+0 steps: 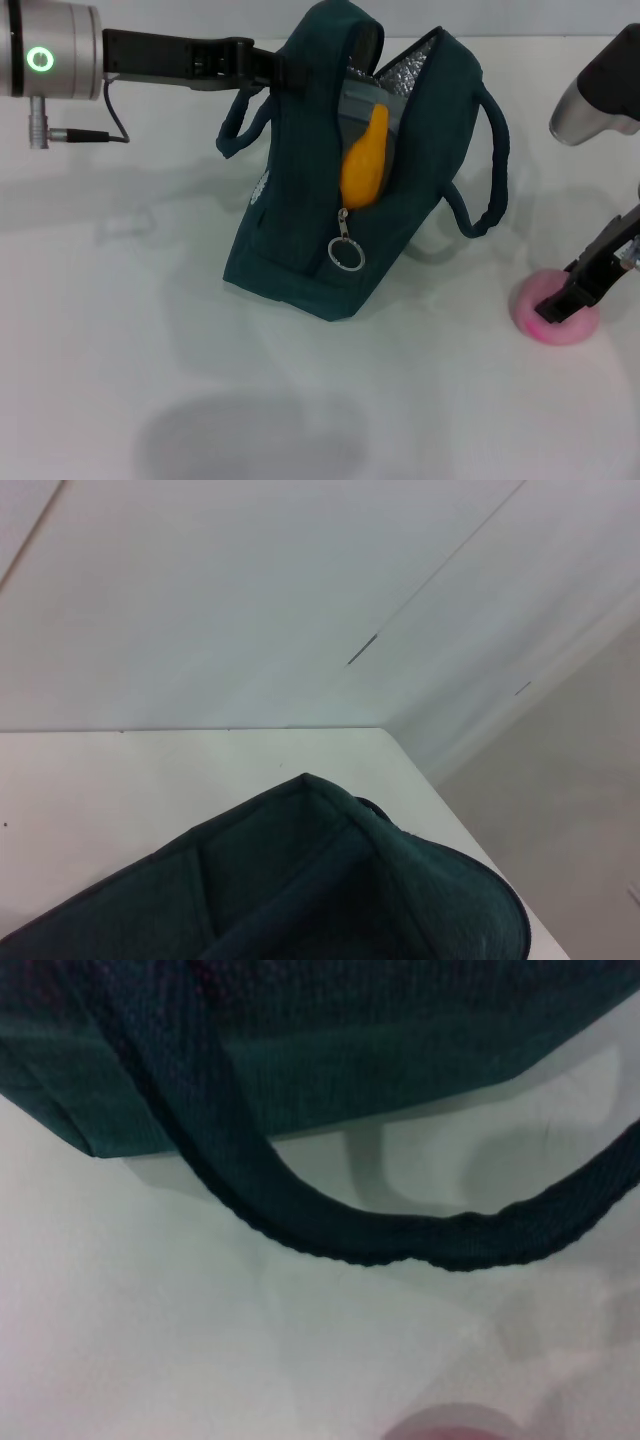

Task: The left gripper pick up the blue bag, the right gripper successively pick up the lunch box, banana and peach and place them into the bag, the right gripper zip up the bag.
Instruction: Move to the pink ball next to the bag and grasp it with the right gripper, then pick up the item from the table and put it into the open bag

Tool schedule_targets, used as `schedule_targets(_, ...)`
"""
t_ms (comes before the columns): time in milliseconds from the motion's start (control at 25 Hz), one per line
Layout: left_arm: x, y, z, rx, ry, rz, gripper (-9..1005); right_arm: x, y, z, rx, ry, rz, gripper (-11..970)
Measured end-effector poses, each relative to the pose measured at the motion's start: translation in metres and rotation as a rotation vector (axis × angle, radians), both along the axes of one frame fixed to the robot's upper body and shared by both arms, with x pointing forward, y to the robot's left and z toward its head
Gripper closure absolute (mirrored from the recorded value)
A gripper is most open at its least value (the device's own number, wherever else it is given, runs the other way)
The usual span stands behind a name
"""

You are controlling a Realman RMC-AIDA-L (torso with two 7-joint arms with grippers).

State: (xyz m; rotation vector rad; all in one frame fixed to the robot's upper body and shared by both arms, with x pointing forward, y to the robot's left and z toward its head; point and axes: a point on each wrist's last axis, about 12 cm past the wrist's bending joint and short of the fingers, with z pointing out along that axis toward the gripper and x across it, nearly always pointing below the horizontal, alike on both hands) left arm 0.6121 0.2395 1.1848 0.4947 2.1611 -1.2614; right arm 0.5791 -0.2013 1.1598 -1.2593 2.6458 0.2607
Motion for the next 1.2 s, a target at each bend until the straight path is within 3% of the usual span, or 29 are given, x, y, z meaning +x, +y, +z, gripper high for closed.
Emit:
schedule_targets(160, 0.000, 0.000, 0.000, 0.001, -0.002, -0.001, 943, 0.001, 0.000, -0.003, 0.005, 0.008, -0.004, 212)
schedule_targets(280, 0.000, 0.000, 0.000, 0.001, -0.002, -0.001, 943, 0.002, -0.001, -0.002, 0.011, 0.006, -0.009, 431)
schedule_targets(480, 0.000, 0.000, 0.000, 0.001, -0.002, 0.000, 943, 0.004, -0.012, 0.001, 0.060, -0.006, -0.033, 569)
schedule_targets(600, -0.001, 0.000, 0.000, 0.001, -0.002, -0.002, 943, 0.003, -0.025, 0.005, 0.162, 0.012, -0.047, 615)
schedule_targets(800, -0.001, -0.001, -0.001, -0.002, 0.001, -0.006, 943, -0.006, -0.073, 0.029, 0.555, -0.002, -0.069, 662)
schedule_targets(1000, -0.002, -0.002, -0.002, -0.005, 0.003, -0.010, 943, -0.010, -0.114, 0.055, 1.062, -0.175, -0.020, 700)
schedule_targets(1120, -0.002, -0.003, -0.001, -0.006, 0.004, -0.012, 943, -0.007, -0.114, 0.058, 1.221, -0.307, 0.040, 712)
schedule_targets(1200, -0.001, -0.005, 0.000, -0.007, 0.004, -0.015, 943, -0.002, -0.105, 0.056, 1.247, -0.407, 0.080, 720)
